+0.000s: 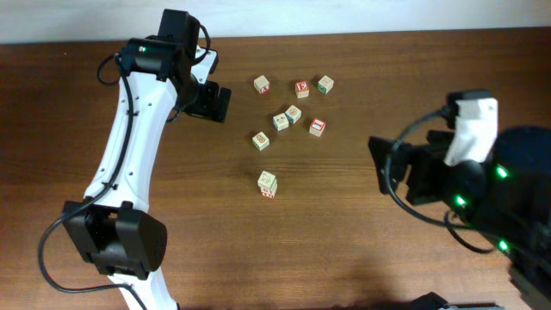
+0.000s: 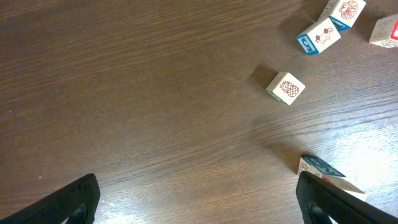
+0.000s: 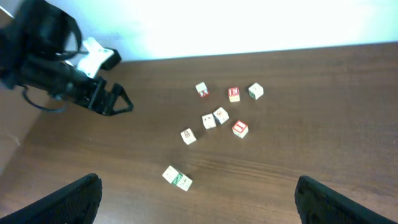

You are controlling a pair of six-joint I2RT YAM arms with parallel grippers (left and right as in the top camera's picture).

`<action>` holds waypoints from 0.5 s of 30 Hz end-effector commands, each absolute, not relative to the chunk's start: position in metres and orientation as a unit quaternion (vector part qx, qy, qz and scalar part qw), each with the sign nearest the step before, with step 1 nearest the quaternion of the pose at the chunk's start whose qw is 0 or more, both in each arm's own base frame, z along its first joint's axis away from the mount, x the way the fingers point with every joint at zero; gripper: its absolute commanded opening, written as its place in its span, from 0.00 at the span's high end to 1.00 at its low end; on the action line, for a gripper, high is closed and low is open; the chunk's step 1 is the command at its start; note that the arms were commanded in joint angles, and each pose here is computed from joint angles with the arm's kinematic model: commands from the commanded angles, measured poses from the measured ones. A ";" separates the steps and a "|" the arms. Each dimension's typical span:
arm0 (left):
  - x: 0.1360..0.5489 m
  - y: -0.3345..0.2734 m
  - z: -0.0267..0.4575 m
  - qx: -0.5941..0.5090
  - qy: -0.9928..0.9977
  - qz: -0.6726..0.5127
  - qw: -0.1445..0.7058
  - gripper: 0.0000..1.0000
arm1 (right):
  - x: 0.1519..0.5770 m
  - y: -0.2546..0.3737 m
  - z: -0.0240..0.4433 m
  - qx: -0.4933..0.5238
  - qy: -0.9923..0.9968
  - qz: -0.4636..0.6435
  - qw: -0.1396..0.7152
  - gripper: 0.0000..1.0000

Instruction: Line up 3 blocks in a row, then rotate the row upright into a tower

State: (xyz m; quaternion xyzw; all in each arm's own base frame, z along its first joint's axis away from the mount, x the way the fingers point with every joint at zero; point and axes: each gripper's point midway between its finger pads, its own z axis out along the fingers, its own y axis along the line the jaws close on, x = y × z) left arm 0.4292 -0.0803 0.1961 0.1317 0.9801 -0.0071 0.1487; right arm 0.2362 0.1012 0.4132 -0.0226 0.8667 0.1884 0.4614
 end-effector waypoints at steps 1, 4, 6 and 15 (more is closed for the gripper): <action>0.432 -0.077 0.202 0.128 0.979 -0.002 0.158 0.01 | 0.231 0.095 0.423 -0.018 0.859 0.184 0.478 0.01; 0.432 -0.078 0.202 0.128 0.979 -0.002 0.158 0.01 | 0.234 0.095 0.419 -0.019 0.863 0.177 0.474 0.02; 0.432 -0.077 0.202 0.128 0.979 -0.002 0.158 0.01 | 0.239 0.086 0.414 -0.014 0.868 0.145 0.475 0.01; 0.432 -0.077 0.202 0.128 0.979 -0.002 0.158 0.01 | 0.298 0.050 0.393 -0.037 0.842 0.013 0.538 0.01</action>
